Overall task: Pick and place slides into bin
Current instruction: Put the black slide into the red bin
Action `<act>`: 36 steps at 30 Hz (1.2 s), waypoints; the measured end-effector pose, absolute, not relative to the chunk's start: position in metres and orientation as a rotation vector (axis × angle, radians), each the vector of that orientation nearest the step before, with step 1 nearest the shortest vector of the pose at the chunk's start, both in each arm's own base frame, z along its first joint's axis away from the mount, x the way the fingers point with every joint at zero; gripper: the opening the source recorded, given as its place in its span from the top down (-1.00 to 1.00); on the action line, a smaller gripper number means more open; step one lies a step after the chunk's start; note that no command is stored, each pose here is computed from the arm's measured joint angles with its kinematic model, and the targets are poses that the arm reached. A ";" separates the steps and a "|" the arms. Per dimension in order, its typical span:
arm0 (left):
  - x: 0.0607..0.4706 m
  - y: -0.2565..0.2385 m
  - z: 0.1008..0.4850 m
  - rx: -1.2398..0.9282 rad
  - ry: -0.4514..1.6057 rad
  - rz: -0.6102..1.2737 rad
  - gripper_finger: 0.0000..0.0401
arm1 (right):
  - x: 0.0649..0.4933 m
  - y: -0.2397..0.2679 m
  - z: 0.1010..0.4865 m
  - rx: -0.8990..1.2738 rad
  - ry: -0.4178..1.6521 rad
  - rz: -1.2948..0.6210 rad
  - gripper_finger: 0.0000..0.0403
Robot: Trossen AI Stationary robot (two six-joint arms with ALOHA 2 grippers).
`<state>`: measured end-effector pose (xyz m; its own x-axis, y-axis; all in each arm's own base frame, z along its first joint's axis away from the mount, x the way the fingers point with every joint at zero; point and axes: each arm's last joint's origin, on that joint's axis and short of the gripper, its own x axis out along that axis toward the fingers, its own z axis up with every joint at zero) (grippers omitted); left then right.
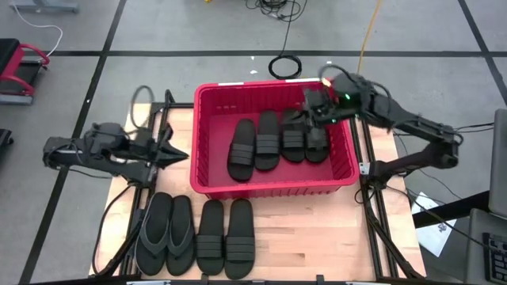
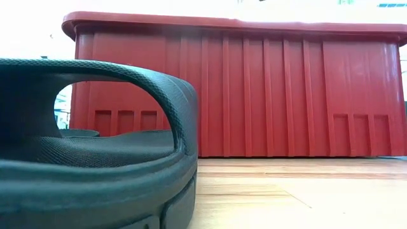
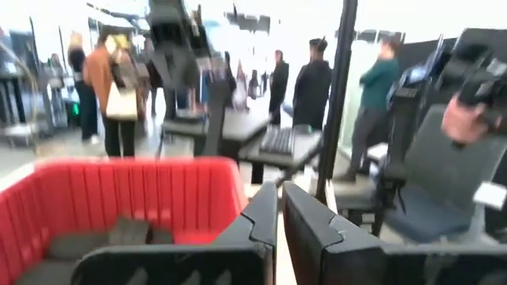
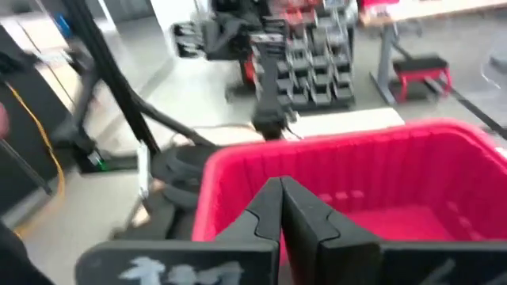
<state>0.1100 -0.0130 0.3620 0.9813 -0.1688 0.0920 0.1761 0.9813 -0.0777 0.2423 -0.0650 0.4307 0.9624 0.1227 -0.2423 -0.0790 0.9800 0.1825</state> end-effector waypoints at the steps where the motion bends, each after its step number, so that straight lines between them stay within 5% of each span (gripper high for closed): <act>1: 0.107 -0.013 0.364 -0.082 -0.108 -0.169 0.91 | 0.238 -0.062 0.424 0.188 0.223 0.106 1.00; 11: 0.087 -0.004 0.374 -0.193 -0.233 0.027 0.91 | 0.186 -0.048 0.348 0.325 0.108 0.023 1.00; 19: 0.121 -0.002 0.372 -0.415 -0.136 0.166 0.91 | 0.148 -0.040 0.322 0.349 0.051 0.009 1.00; 29: 0.201 0.041 0.398 -0.350 0.247 0.363 0.90 | 0.132 -0.038 0.302 0.364 0.044 -0.017 1.00; 36: 0.251 0.090 0.388 -0.399 0.562 0.279 0.70 | 0.127 -0.034 0.302 0.346 0.053 0.081 1.00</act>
